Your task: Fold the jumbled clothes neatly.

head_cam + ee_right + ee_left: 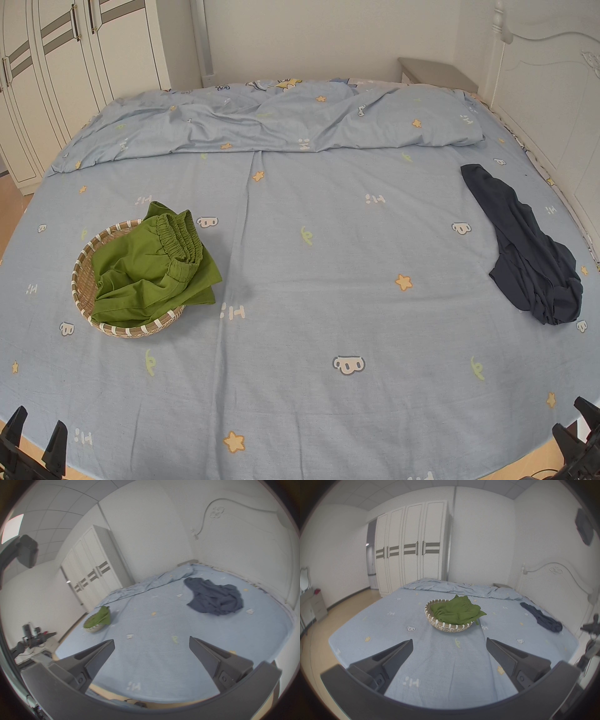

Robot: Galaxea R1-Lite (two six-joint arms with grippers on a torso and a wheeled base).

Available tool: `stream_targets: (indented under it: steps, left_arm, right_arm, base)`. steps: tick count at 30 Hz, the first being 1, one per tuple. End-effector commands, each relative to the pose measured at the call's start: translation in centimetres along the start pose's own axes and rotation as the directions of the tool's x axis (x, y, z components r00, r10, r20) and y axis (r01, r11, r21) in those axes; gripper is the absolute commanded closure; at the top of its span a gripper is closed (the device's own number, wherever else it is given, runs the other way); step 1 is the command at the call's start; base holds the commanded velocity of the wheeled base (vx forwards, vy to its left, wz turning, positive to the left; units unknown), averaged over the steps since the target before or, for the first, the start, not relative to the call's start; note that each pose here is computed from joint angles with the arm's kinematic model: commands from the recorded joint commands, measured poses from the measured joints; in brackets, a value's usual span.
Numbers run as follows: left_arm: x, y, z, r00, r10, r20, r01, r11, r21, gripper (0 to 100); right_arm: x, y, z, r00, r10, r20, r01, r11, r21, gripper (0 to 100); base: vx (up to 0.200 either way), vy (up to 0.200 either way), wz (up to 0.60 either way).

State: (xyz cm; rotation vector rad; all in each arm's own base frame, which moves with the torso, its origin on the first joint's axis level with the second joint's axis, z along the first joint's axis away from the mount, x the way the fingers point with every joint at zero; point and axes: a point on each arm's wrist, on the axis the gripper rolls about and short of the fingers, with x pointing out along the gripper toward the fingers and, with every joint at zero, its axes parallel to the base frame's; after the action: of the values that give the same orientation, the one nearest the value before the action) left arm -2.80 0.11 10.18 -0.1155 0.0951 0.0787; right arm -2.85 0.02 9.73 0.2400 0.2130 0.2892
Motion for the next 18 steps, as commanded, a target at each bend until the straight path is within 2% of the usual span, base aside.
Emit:
stream_targets:
  steps: [1,2,4,5,7,9,14,16,17,18]
  left_arm:
    - [0.61,0.23,-1.62,0.999,-0.021,0.039,0.016,0.991,0.131,0]
    - [0.38,0.26,-1.75,0.997,-0.007,0.078,-0.004,0.991,0.135,0]
    - [0.30,0.28,-1.80,0.997,-0.003,0.083,-0.009,0.991,0.137,0]
    - [0.53,0.41,-2.16,0.994,0.048,0.100,-0.062,0.987,0.149,0]
    - [0.63,0.42,-2.10,0.990,0.054,0.128,-0.073,0.986,0.153,0]
    - [0.65,0.43,-2.12,0.990,0.051,0.128,-0.070,0.986,0.153,0]
    - [0.65,0.40,-2.13,0.991,0.040,0.127,-0.057,0.990,0.131,0]
    - [0.65,0.39,-2.11,0.991,0.038,0.128,-0.055,0.990,0.131,0]
    - [0.63,0.39,-2.09,0.991,0.038,0.128,-0.055,0.990,0.131,0]
    - [0.63,0.39,-2.09,0.991,0.038,0.128,-0.055,0.990,0.131,0]
  right_arm:
    - [0.38,-0.59,-0.54,0.985,-0.171,0.027,0.171,0.985,-0.004,0]
    - [0.40,-0.70,-0.55,0.976,-0.213,0.039,0.213,0.977,-0.009,0]
    - [0.41,-0.74,-0.57,0.973,-0.226,0.042,0.226,0.974,-0.011,0]
    - [0.50,-0.95,-0.61,0.952,-0.299,0.072,0.303,0.951,-0.064,0]
    - [0.74,-1.10,-0.85,0.947,-0.309,0.092,0.321,0.927,-0.193,0]
    - [0.88,-1.13,-0.82,0.944,-0.308,0.118,0.328,0.920,-0.214,0]
    - [1.23,-1.21,-0.92,0.935,-0.307,0.178,0.336,0.927,-0.169,0]
    - [1.23,-1.14,-0.94,0.921,-0.343,0.186,0.373,0.913,-0.163,0]
    - [1.17,-1.00,-1.03,0.898,-0.390,0.204,0.423,0.892,-0.156,0]
    - [1.17,-1.00,-1.03,0.898,-0.390,0.204,0.423,0.892,-0.156,0]
  base:
    - [0.000,0.000,0.00]
    - [0.000,0.000,0.00]
    - [0.000,0.000,0.00]
    - [0.000,0.000,0.00]
    - [0.000,0.000,0.00]
    - [0.000,0.000,0.00]
    - [0.000,0.000,0.00]
    - [0.000,0.000,0.00]
    - [0.000,0.000,0.00]
    - [0.000,0.000,0.00]
